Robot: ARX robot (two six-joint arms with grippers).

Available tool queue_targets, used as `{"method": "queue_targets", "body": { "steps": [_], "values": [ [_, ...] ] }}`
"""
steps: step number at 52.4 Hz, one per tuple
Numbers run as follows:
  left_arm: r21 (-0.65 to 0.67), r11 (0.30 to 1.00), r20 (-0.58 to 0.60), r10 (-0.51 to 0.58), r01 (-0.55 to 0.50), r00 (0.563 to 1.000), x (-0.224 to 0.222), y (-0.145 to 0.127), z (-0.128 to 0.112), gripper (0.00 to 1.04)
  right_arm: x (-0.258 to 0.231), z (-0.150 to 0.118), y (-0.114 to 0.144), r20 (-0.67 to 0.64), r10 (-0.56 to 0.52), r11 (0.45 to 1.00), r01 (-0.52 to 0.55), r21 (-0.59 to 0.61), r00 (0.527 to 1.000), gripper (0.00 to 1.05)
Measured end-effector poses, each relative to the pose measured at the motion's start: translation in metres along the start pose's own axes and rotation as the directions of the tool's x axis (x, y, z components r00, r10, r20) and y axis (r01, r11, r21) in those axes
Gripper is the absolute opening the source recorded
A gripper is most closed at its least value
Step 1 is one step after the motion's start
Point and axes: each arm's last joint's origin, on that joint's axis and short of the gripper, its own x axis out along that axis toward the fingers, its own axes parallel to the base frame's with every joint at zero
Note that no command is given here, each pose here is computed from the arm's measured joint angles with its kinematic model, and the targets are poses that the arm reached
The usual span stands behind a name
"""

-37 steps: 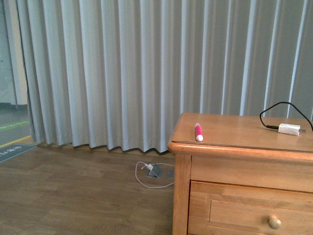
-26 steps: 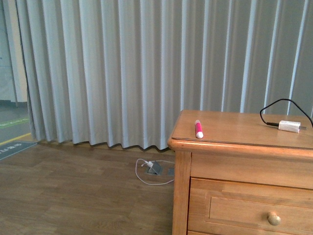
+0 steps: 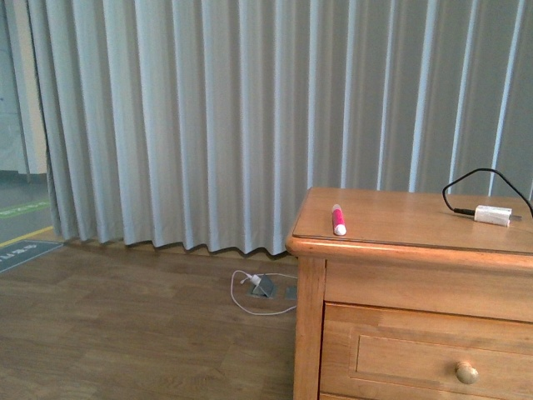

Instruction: Place pink marker in drawer with both arms

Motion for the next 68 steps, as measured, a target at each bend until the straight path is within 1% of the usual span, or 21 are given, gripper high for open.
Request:
{"method": "queue_targets", "body": {
  "steps": [18,23,27,31,36,41,48,54,68],
  "values": [
    [0.0,1.0,0.0,0.0,0.0,1.0,0.0,0.0,0.0,0.99,0.0,0.0,0.0,-0.001,0.003,1.0,-0.003,0.0,1.0,0.96],
    [0.0,1.0,0.0,0.0,0.0,1.0,0.0,0.0,0.0,0.99,0.002,-0.005,0.002,-0.111,0.112,0.993,-0.109,0.035,0.987,0.96],
    [0.0,1.0,0.0,0.0,0.0,1.0,0.0,0.0,0.0,0.99,0.009,-0.01,0.005,-0.176,0.139,0.989,-0.13,0.063,0.975,0.96],
    [0.0,1.0,0.0,0.0,0.0,1.0,0.0,0.0,0.0,0.99,0.02,-0.005,0.006,-0.192,0.14,0.989,-0.129,0.069,0.971,0.96],
    [0.0,1.0,0.0,0.0,0.0,1.0,0.0,0.0,0.0,0.99,0.042,0.0,0.007,-0.203,0.122,0.992,-0.111,0.064,0.972,0.96],
    [0.0,1.0,0.0,0.0,0.0,1.0,0.0,0.0,0.0,0.99,0.073,0.0,0.008,-0.235,0.095,0.995,-0.083,0.059,0.967,0.96],
    [0.0,1.0,0.0,0.0,0.0,1.0,0.0,0.0,0.0,0.99,0.127,-0.015,0.015,-0.329,0.051,0.998,-0.037,0.048,0.943,0.96],
    [0.0,1.0,0.0,0.0,0.0,1.0,0.0,0.0,0.0,0.99,0.16,-0.03,0.021,-0.379,0.016,1.0,-0.006,0.029,0.925,0.96],
    [0.0,1.0,0.0,0.0,0.0,1.0,0.0,0.0,0.0,0.99,0.225,-0.062,0.031,-0.427,-0.071,0.997,0.067,-0.024,0.902,0.96]
  ]
}}
